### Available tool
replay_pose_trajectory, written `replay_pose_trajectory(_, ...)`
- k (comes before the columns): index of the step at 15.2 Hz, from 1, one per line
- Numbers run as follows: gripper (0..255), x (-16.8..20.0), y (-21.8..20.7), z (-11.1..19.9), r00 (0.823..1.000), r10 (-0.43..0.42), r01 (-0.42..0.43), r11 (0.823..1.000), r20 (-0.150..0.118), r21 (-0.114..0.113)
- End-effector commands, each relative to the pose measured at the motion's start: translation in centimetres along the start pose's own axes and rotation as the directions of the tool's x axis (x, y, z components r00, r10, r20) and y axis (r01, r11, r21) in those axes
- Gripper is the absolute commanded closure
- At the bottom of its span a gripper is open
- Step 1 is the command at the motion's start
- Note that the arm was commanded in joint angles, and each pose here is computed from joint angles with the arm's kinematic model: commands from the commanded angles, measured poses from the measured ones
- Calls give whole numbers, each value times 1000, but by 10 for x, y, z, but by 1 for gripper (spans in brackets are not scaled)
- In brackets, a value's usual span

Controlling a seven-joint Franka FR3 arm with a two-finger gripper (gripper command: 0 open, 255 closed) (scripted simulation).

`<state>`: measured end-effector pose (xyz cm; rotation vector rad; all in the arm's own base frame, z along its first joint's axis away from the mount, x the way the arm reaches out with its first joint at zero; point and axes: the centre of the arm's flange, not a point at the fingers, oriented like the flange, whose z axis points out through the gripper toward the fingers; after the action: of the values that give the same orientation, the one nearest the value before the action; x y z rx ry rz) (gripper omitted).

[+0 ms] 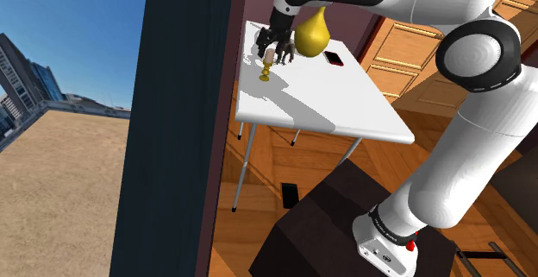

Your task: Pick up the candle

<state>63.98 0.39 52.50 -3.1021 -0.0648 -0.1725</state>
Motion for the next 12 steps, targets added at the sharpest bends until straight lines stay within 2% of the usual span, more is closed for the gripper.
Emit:
replay_pose_trajectory(1, 255, 0, 0, 2, 1000, 0, 0, 1000, 0, 0)
replay_pose_trajectory(10, 255, 0, 0, 2, 1000, 0, 0, 1000, 0, 0)
replay_pose_trajectory(12, 255, 1, 0, -9, 1000, 0, 0, 1000, 0, 0)
